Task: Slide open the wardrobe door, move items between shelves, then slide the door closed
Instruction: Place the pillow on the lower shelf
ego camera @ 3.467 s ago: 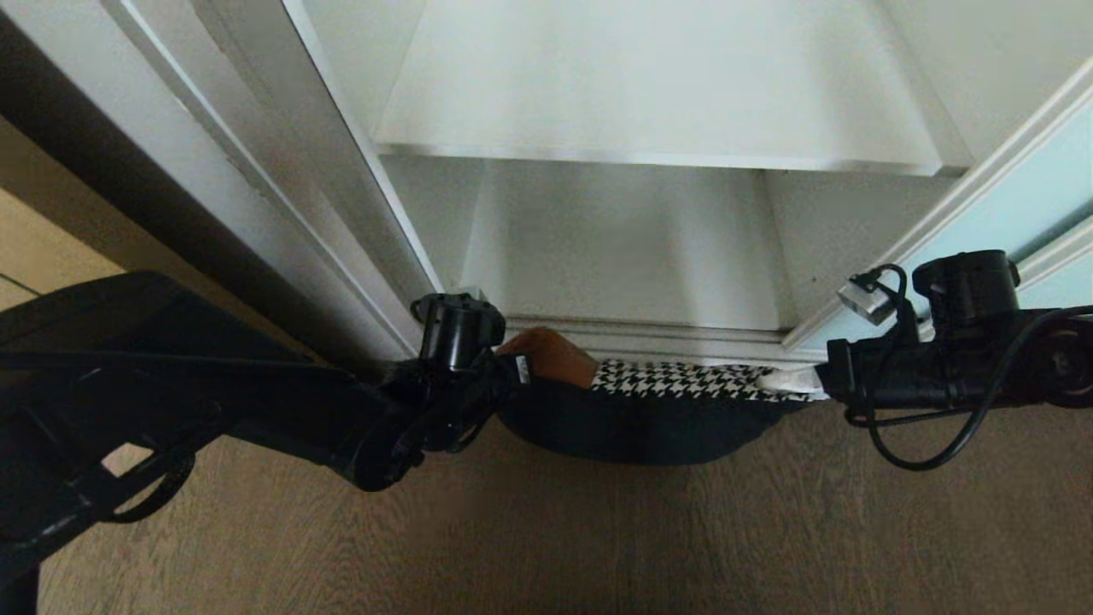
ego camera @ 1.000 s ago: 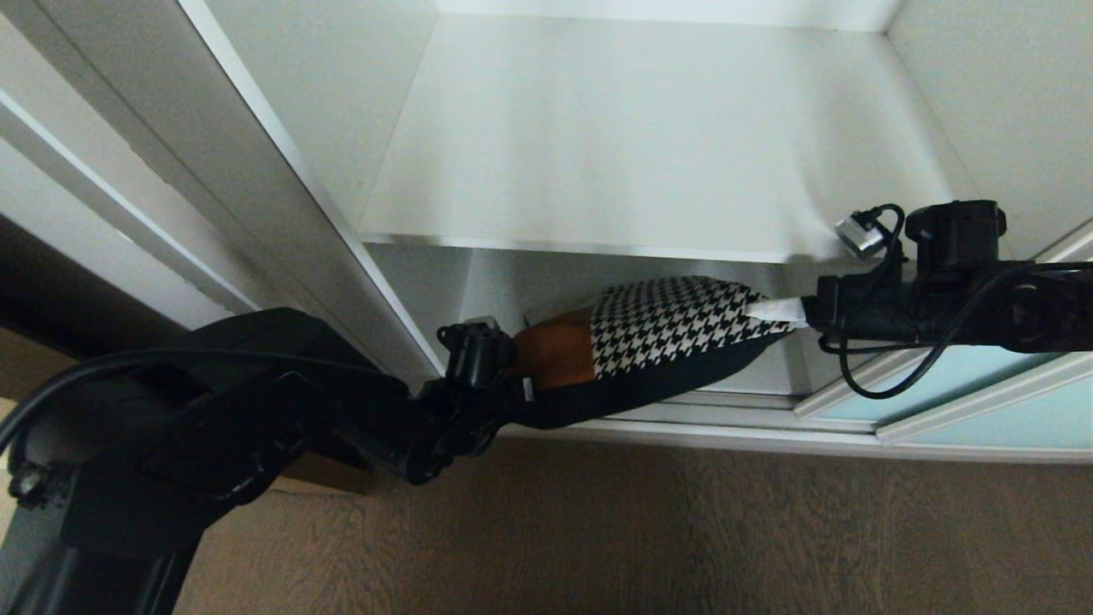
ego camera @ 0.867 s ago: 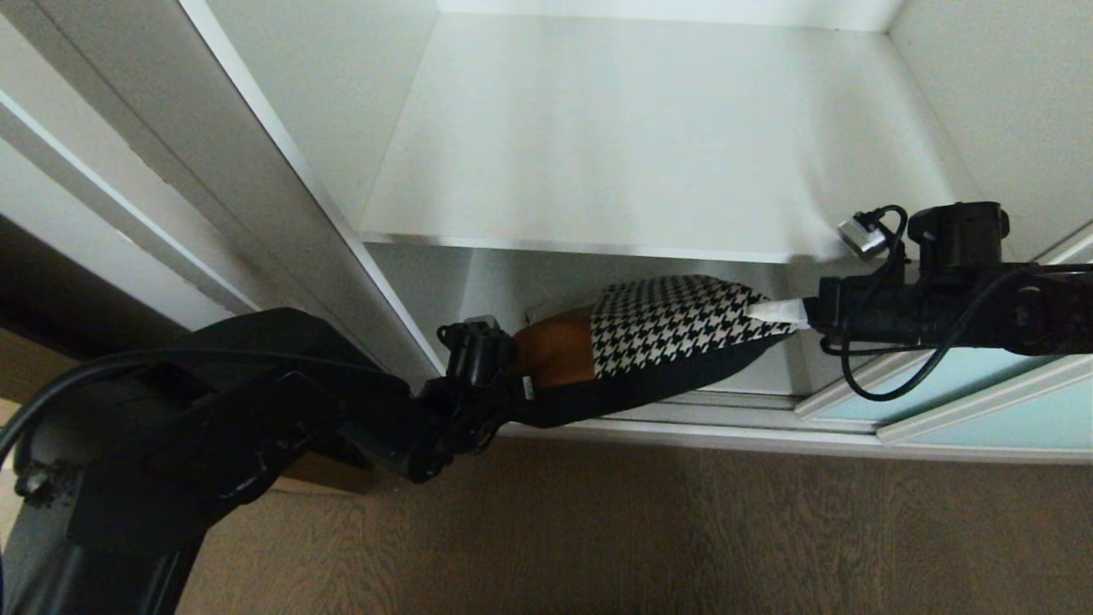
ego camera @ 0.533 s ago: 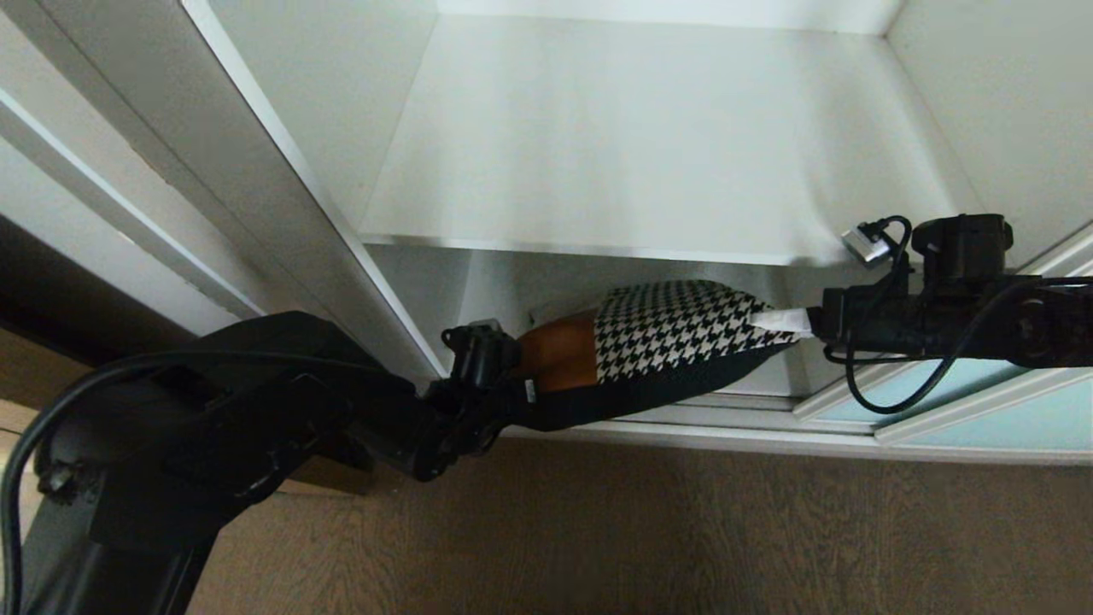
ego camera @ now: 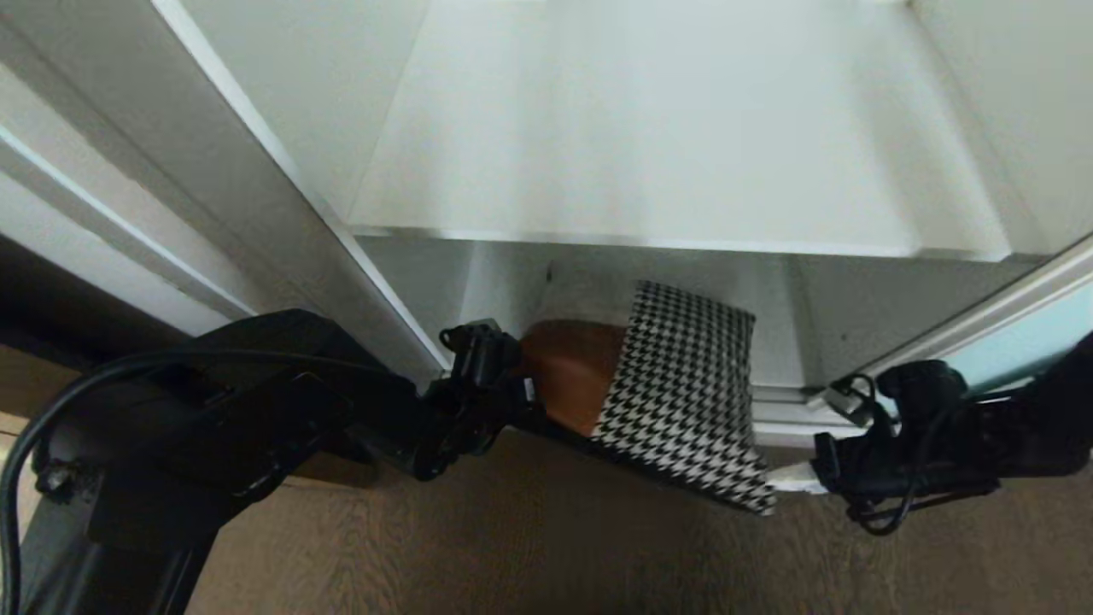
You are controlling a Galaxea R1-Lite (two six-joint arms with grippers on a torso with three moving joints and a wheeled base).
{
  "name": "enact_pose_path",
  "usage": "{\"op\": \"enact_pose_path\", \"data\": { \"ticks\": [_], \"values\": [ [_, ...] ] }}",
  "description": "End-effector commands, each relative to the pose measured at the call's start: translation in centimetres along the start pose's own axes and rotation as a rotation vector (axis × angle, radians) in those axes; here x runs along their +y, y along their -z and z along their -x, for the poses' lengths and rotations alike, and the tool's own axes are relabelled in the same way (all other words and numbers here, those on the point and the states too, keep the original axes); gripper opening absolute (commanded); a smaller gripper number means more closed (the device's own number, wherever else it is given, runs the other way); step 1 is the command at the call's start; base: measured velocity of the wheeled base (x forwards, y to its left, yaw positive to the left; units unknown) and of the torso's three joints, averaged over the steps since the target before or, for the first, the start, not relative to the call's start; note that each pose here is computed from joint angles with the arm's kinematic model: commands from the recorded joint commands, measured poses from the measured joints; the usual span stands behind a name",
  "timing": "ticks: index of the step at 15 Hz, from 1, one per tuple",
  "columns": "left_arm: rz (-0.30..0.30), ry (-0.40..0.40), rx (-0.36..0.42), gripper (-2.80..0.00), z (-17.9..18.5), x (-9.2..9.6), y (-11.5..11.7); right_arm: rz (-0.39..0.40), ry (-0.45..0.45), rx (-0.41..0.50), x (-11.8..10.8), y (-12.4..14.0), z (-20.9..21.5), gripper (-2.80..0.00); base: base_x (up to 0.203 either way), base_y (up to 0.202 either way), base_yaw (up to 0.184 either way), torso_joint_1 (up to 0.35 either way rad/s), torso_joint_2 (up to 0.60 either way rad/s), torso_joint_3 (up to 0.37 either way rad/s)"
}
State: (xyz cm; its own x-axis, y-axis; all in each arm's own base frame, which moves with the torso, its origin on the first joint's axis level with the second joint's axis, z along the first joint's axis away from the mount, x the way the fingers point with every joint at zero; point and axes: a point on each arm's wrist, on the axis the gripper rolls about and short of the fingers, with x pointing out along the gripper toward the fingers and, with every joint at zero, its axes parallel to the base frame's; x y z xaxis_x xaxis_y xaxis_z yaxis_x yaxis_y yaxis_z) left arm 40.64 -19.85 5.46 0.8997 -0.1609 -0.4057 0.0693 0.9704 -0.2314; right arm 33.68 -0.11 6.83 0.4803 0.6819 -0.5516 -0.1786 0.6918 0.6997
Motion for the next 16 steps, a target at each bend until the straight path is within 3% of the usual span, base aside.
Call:
{"op": "enact_pose_path", "data": {
  "ticks": [1, 4, 9, 16],
  "values": [
    [0.014, 0.010, -0.020, -2.80, 0.4, -0.1, -0.7, 0.178, -0.070, -0.119, 3.2, -0.6, 2.3, -2.80, 0.000, 0.000, 0.000, 0.040, 0.09, -0.025],
    [0.018, 0.015, -0.029, -2.80, 0.5, -0.2, -1.1, 0.241, -0.090, -0.170, 5.1, 0.1, 4.0, -2.80, 0.000, 0.000, 0.000, -0.001, -0.02, 0.005],
    [0.025, -0.005, -0.018, -2.80, -0.3, 0.5, -0.6, 0.195, -0.078, -0.141, 3.2, -1.2, 1.7, -2.80, 0.000, 0.000, 0.000, 0.000, 0.00, 0.000],
    [0.057, -0.003, -0.116, -2.80, -2.1, -0.1, -3.9, 0.147, -0.054, -0.115, 1.9, 0.1, 1.9, -2.80, 0.000, 0.000, 0.000, 0.000, 0.00, 0.000]
  ]
}}
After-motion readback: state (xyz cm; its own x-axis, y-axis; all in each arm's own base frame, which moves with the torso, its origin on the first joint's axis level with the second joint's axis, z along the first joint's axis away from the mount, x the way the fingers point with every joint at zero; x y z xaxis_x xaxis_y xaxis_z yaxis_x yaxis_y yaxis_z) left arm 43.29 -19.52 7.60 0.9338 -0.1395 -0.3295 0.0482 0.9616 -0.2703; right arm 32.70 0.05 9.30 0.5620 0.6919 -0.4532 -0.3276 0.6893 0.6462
